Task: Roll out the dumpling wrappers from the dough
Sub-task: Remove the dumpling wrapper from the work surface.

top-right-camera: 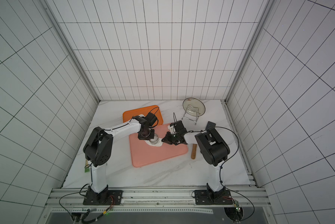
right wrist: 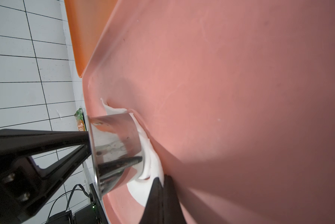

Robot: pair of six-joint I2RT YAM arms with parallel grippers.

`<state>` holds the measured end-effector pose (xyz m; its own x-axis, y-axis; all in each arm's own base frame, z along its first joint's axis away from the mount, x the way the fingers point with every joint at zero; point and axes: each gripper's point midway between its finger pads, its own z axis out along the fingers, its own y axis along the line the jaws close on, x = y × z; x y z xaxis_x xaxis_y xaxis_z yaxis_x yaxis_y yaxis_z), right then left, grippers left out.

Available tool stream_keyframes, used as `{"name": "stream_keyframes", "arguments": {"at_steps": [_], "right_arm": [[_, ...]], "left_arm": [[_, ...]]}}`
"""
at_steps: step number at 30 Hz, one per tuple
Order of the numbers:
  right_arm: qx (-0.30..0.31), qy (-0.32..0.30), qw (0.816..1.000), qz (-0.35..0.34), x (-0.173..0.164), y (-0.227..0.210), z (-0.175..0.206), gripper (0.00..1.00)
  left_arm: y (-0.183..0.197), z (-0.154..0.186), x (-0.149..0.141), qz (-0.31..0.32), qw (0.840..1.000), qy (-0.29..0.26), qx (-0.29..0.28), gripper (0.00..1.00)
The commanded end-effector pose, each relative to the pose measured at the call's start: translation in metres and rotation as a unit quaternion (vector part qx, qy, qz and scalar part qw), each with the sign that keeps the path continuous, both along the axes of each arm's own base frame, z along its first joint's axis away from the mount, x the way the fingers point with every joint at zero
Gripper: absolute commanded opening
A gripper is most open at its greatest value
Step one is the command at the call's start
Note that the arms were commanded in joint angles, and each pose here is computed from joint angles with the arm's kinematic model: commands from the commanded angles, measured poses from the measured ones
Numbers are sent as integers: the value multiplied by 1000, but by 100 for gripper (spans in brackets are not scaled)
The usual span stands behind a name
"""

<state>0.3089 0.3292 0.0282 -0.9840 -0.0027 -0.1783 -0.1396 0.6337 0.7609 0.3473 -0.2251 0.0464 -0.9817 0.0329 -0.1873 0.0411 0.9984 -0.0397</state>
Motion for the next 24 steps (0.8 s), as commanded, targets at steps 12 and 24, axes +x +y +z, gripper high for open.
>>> {"name": "stream_keyframes", "arguments": {"at_steps": [12, 24], "right_arm": [[-26, -7, 999, -17, 1, -13, -7, 0], [-30, -21, 999, -38, -7, -29, -4, 0]], "left_arm": [[4, -17, -17, -14, 999, 33, 35, 0], [8, -23, -20, -13, 998, 38, 46, 0]]}}
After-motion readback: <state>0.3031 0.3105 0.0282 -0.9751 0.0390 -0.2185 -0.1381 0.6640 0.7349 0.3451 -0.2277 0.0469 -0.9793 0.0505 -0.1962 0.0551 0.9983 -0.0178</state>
